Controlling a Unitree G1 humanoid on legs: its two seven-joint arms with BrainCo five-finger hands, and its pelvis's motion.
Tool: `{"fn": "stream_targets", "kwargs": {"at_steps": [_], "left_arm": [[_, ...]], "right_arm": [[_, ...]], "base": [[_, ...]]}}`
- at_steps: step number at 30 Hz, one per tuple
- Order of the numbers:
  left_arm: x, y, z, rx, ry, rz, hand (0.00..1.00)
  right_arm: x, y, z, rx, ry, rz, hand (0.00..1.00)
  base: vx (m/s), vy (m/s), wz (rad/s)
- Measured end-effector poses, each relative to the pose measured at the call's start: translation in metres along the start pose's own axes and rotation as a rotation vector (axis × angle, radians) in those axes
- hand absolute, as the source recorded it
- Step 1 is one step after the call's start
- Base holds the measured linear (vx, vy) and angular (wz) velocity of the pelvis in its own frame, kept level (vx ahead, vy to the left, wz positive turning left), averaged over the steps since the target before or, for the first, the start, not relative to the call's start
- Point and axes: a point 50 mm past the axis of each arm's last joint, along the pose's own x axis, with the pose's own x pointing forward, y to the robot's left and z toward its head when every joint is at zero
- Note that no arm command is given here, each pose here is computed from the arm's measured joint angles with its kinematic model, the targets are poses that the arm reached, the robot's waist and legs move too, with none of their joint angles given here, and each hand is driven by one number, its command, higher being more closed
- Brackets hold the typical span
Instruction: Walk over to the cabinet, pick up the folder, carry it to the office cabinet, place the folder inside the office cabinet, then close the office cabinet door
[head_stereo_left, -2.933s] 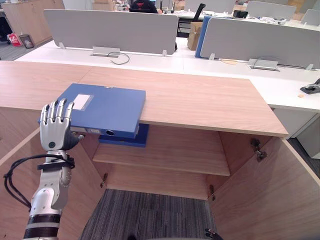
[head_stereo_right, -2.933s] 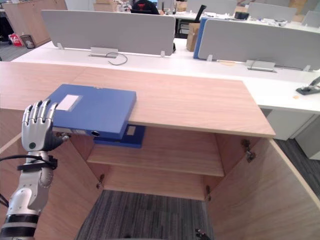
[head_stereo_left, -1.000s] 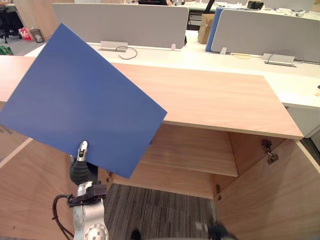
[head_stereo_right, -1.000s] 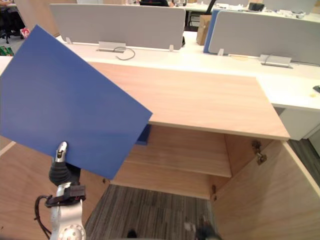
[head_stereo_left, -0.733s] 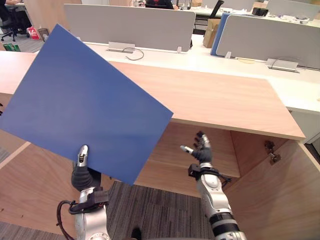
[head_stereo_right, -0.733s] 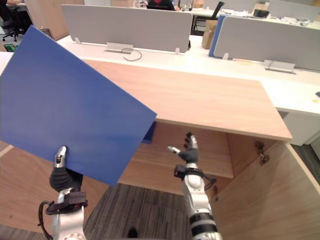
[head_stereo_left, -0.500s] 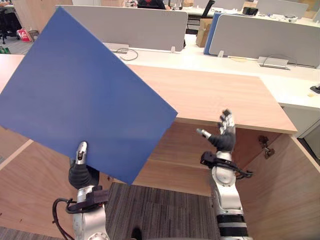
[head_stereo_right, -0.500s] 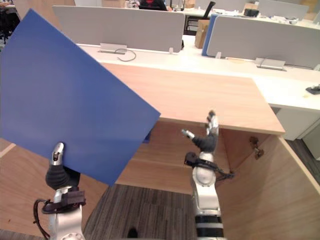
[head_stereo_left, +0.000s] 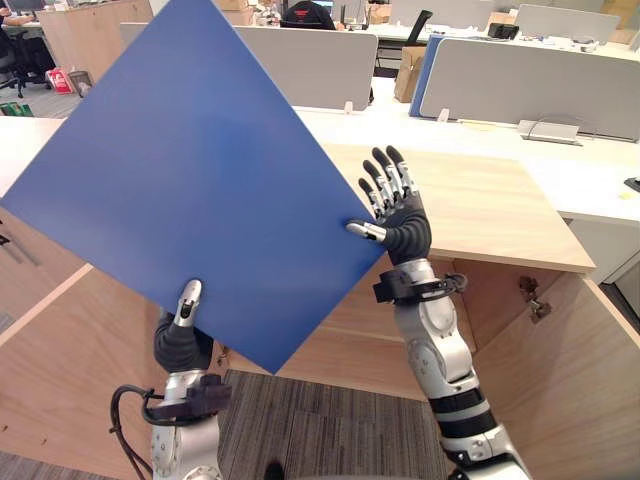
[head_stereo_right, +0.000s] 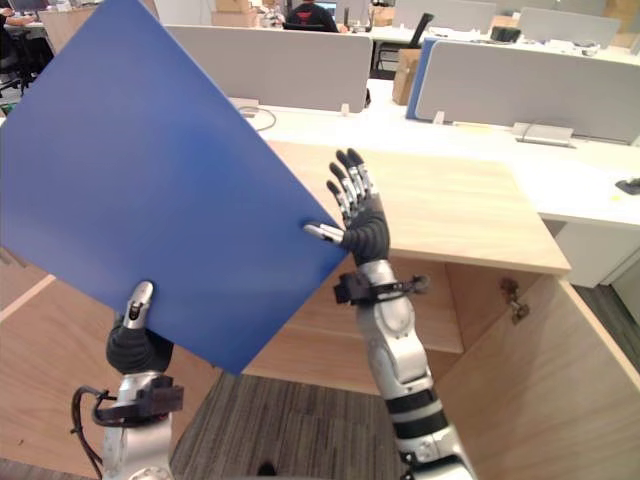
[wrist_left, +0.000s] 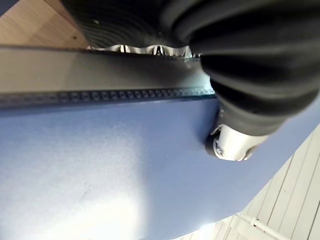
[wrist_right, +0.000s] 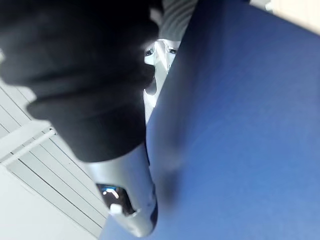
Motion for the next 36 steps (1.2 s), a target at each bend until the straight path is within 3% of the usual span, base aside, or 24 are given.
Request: {"fn": "stream_targets", "kwargs": {"at_steps": [5,12,17,21,22,32,33,36], "left_arm": [[-0.002,0.0,0.008,0.129,-0.024,-0.041,1.0],[-0.011,0.008,0.011,0.325,0.064,-0.105,1.0],[-0.011,0.009,0.011,0.474,0.122,-0.201,1.0],[-0.009,0.007,0.011,0.515,0.12,-0.229,1.0],[-0.009,0.007,0.011,0.522,0.12,-0.235,1.0],[-0.009,0.006,0.011,0.538,0.118,-0.25,1.0],[-0.009,0.005,0.01,0.535,0.118,-0.252,0.0],[-0.011,0.003,0.006,0.544,0.139,-0.268,0.0]], "right_arm": [[0.015,-0.01,-0.009,0.051,0.171,0.153,0.0],[0.014,-0.019,-0.024,-0.182,0.636,0.483,0.0],[0.003,-0.027,-0.03,-0.254,0.851,0.561,0.0],[0.008,-0.029,-0.024,-0.297,0.884,0.597,0.0],[0.011,-0.029,-0.021,-0.319,0.887,0.612,1.0],[0.022,-0.028,-0.008,-0.385,0.859,0.655,1.0],[0.022,-0.028,-0.007,-0.385,0.853,0.652,1.0],[0.024,-0.031,-0.004,-0.372,0.822,0.624,1.0]], "base": [[0.0,0.0,0.0],[0.0,0.0,0.0],[0.0,0.0,0.0],[0.0,0.0,0.0],[0.0,0.0,0.0],[0.0,0.0,0.0],[0.0,0.0,0.0],[0.0,0.0,0.0]]}}
